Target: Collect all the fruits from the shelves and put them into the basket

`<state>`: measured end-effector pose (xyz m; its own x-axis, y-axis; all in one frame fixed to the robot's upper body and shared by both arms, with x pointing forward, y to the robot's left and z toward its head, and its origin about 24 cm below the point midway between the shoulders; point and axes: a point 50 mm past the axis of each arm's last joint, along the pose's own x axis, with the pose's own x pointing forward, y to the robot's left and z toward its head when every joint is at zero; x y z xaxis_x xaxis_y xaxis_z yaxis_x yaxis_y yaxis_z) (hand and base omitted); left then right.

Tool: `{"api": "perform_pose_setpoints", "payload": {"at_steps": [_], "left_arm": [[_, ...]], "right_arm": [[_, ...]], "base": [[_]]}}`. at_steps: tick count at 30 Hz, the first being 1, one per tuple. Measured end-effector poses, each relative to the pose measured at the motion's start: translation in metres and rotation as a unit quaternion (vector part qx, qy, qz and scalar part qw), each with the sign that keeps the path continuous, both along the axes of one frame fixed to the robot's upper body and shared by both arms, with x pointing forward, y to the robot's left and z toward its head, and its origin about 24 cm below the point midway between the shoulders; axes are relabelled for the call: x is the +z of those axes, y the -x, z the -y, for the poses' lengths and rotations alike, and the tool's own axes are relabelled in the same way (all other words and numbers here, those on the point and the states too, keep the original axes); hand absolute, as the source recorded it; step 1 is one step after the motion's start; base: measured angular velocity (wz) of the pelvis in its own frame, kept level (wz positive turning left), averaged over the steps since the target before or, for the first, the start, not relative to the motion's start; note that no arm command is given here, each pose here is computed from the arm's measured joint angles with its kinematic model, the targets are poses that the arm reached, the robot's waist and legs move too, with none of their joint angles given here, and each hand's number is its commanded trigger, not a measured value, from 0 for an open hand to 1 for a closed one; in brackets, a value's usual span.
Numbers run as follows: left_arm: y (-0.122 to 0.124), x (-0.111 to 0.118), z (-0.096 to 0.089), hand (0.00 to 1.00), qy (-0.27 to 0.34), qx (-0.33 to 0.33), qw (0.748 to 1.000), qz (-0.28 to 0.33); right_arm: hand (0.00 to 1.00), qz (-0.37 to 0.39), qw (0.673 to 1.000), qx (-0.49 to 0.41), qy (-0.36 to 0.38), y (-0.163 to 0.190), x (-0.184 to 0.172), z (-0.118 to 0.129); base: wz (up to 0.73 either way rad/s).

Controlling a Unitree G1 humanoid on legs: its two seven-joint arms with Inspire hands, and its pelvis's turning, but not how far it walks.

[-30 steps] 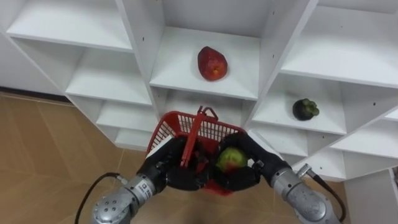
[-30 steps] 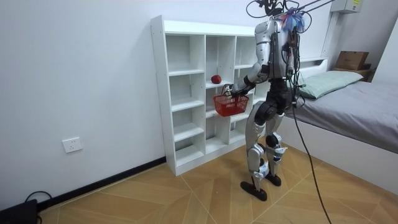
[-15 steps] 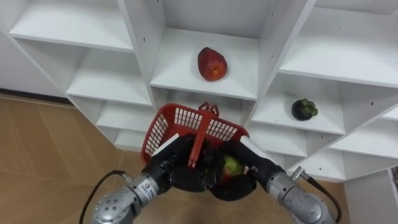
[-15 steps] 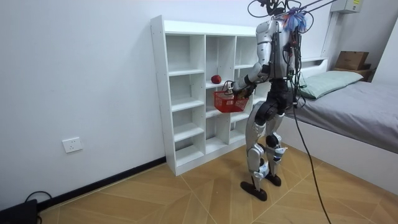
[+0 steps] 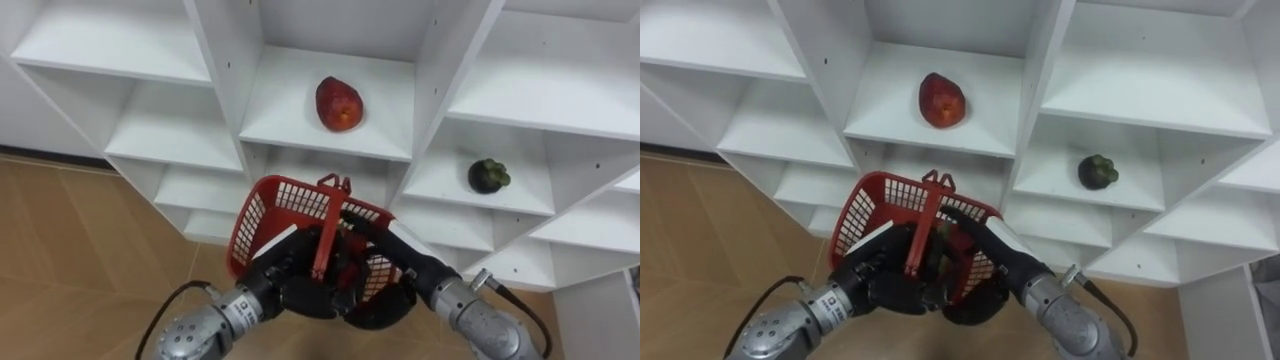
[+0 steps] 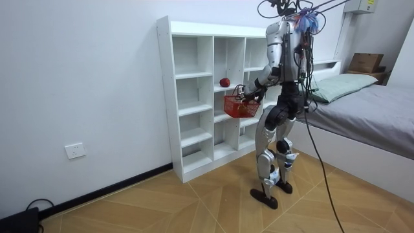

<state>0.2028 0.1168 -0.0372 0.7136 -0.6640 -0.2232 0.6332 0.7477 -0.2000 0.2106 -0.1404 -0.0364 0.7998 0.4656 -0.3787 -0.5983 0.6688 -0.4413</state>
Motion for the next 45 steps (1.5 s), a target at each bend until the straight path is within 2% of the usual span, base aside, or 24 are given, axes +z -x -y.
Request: {"api": "perform_pose_setpoints", "payload": {"at_steps": [14, 20, 25, 32, 38, 45], "left_arm": [[0.004, -0.003, 0.000, 1.00, -0.001, -0.001, 1.000, -0.009], [0.008, -0.007, -0.007, 1.00, -0.033, 0.003, 0.999, -0.010], [0.015, -0.014, -0.018, 1.00, -0.067, 0.035, 0.997, -0.019], [0.011, -0.014, -0.029, 1.00, -0.085, 0.093, 0.992, -0.014], [0.009, -0.014, -0.032, 1.00, -0.098, 0.127, 0.987, -0.012], [0.013, -0.027, -0.043, 1.00, -0.121, 0.165, 0.978, -0.039]], "right_arm": [[0.00, 0.001, 1.000, 0.010, 0.000, 0.003, 0.000, -0.005], [0.00, 0.004, 1.000, 0.007, -0.007, 0.006, 0.000, -0.007], [0.00, -0.012, 1.000, -0.003, -0.011, 0.012, -0.006, -0.003], [0.00, -0.021, 1.000, -0.007, -0.022, 0.015, -0.007, -0.003], [0.00, -0.012, 1.000, -0.004, -0.025, 0.014, -0.003, -0.004], [0.00, 0.020, 0.999, 0.008, -0.046, 0.013, 0.013, -0.013]], "base": [[0.00], [0.00], [0.01], [0.04], [0.00], [-0.03]]}}
